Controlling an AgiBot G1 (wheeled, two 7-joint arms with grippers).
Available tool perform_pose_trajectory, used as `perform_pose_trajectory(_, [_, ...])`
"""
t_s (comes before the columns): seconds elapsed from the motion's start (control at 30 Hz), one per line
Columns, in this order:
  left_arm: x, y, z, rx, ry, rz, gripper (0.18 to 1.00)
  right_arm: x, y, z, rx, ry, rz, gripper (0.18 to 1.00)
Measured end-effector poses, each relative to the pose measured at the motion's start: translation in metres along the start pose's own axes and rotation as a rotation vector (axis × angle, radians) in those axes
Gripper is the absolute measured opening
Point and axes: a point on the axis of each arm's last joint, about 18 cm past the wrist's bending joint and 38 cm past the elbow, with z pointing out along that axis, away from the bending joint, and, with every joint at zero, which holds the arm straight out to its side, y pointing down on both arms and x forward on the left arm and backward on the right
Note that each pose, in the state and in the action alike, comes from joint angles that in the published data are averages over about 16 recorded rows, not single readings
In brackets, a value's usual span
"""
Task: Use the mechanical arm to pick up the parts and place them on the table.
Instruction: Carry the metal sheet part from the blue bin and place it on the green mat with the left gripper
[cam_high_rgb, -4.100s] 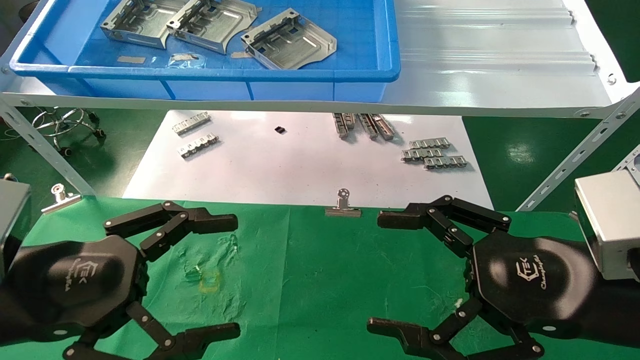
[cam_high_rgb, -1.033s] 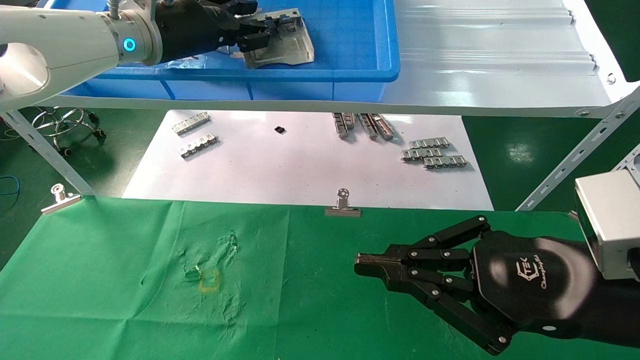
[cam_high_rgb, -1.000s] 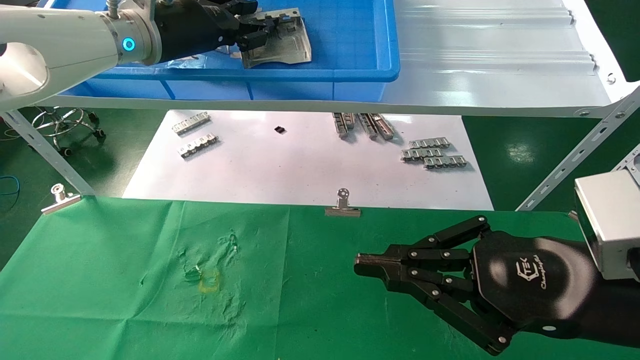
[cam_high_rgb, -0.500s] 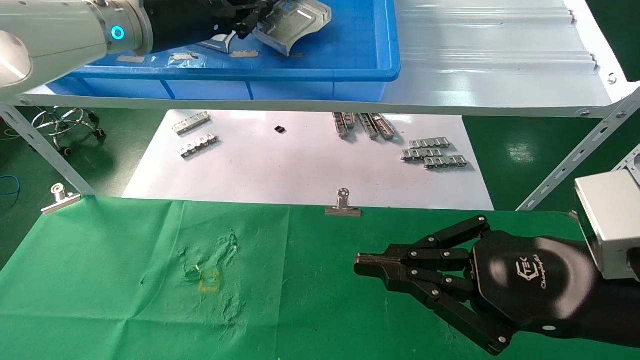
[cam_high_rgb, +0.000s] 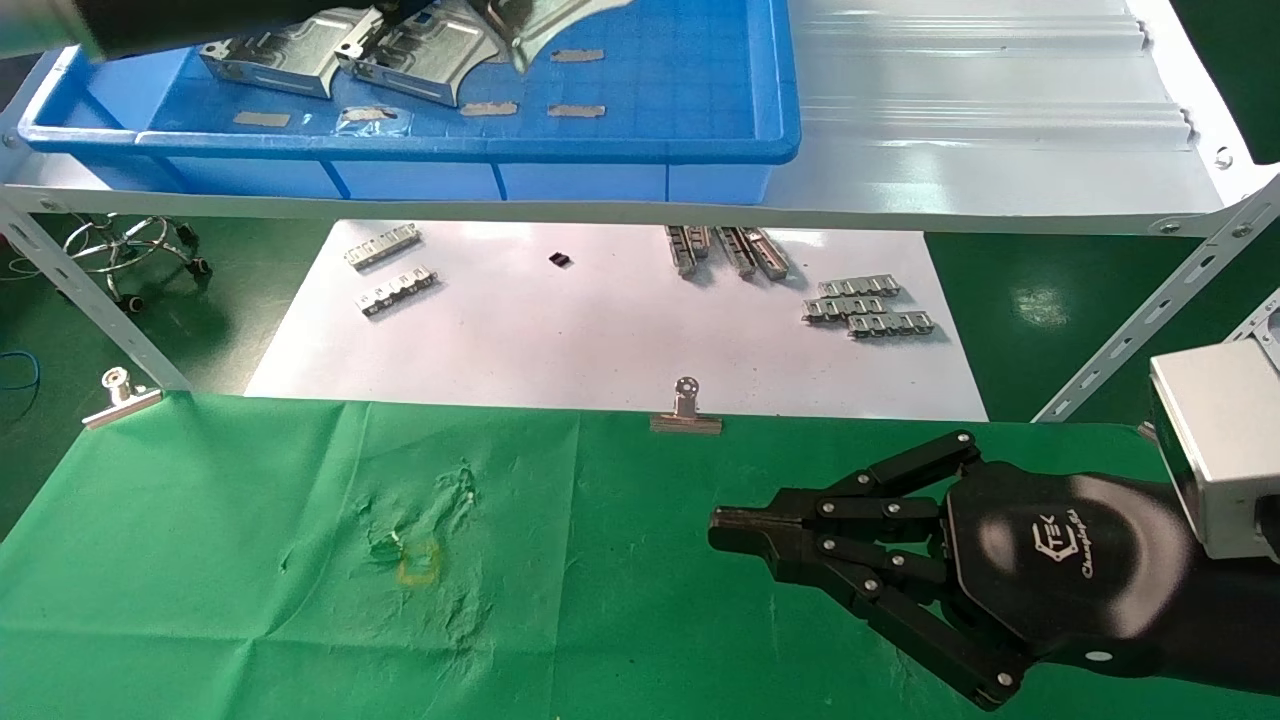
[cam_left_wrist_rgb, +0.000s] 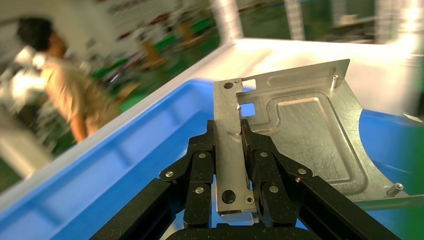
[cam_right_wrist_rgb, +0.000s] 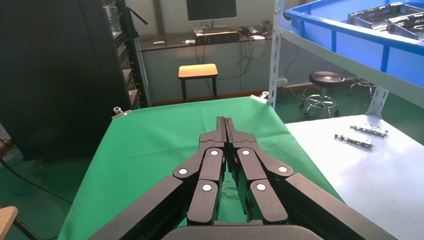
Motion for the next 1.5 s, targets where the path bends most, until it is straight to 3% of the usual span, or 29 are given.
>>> perform_pose_trajectory(0.2, [0.020,0.004,-0.050,0.024,0.126,0.141,0.267,0.000,0.000,0.000,0.000,0.000,0.000,0.192])
perform_pose_trajectory(0.43, [0.050,0.030,-0.099,-0.030,0.236,0.288,0.267,0.000,0.000,0.000,0.000,0.000,0.000,0.192])
perform_pose_trajectory(0.7, [0.103,0.073,-0.134,-0.124,0.392,0.317,0.266,0.000,0.000,0.000,0.000,0.000,0.000,0.192])
perform_pose_trajectory(1.03, [0.142,0.127,-0.147,-0.234,0.519,0.277,0.266,0.000,0.000,0.000,0.000,0.000,0.000,0.192])
perform_pose_trajectory(1.5, [0.147,0.192,-0.143,-0.380,0.557,0.346,0.266,0.000,0.000,0.000,0.000,0.000,0.000,0.192])
